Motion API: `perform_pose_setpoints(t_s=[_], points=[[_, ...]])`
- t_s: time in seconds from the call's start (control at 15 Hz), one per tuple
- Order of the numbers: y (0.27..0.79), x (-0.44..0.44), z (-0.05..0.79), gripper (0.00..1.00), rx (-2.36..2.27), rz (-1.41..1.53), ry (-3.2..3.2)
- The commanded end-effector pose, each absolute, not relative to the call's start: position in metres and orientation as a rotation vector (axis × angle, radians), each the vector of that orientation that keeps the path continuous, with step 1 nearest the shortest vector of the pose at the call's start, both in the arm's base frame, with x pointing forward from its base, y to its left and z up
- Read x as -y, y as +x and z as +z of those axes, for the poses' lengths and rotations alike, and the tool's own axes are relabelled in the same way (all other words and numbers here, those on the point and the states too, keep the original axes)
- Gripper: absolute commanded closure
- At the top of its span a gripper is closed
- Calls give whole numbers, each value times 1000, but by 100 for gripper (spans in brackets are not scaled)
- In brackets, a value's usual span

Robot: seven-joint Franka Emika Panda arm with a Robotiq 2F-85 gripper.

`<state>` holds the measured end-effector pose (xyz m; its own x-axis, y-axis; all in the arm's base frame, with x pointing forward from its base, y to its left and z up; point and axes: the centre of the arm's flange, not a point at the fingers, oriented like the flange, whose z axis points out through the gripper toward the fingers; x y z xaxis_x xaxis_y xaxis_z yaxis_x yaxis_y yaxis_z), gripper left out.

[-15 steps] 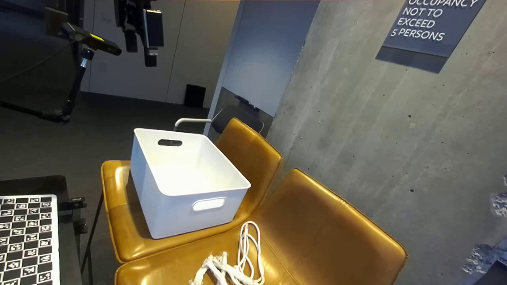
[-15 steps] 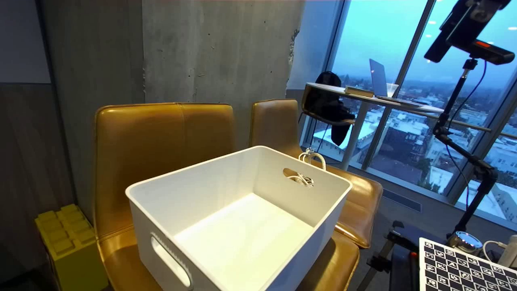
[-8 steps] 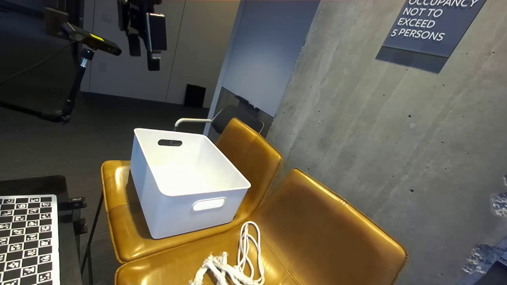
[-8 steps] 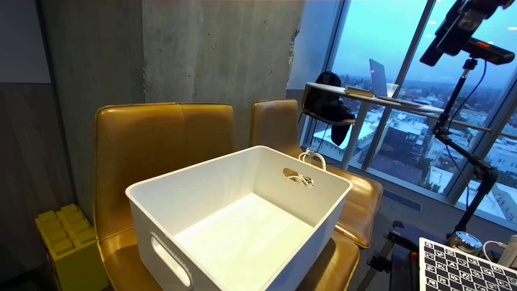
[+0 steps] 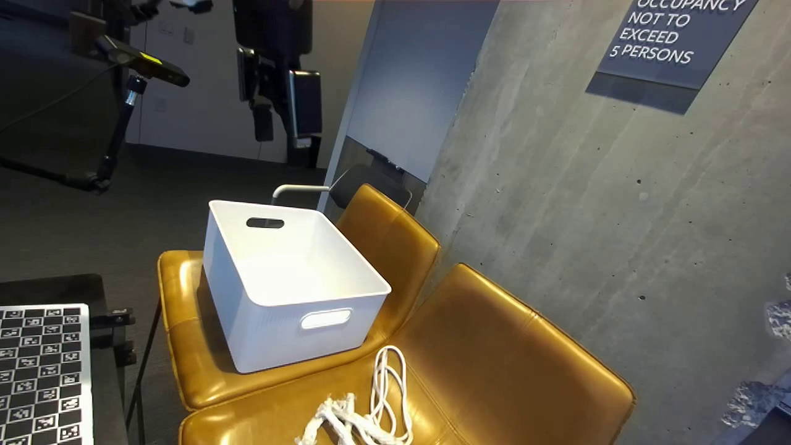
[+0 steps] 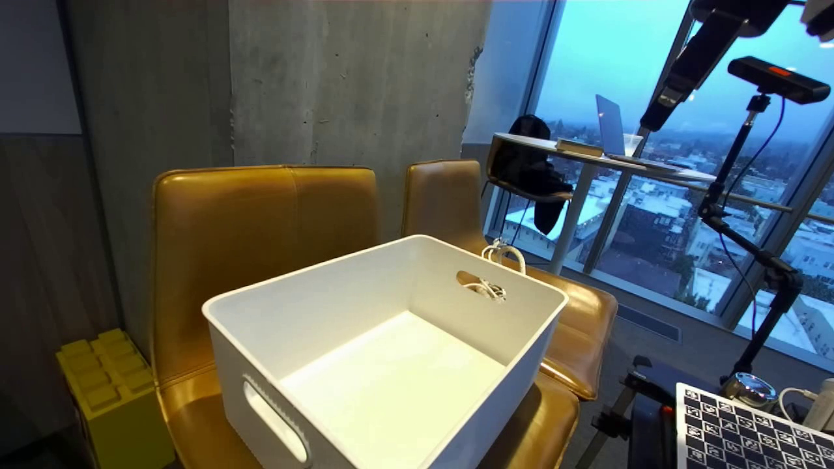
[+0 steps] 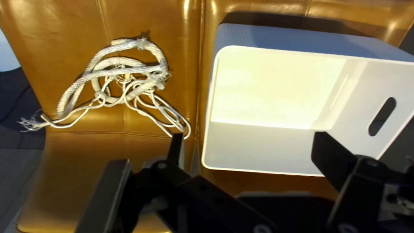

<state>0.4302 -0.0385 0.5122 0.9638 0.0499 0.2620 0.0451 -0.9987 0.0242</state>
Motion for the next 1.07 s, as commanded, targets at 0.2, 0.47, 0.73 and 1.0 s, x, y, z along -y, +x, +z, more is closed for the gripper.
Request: perform_pose_setpoints(t_s=[0.2, 0.47, 0.73, 1.0], points=[[468, 144, 473, 0, -15, 438, 3061], [487, 200, 444, 0, 50, 409, 3048], [512, 241, 404, 0, 95, 353, 3031], [536, 264, 363, 0, 110, 284, 3014]])
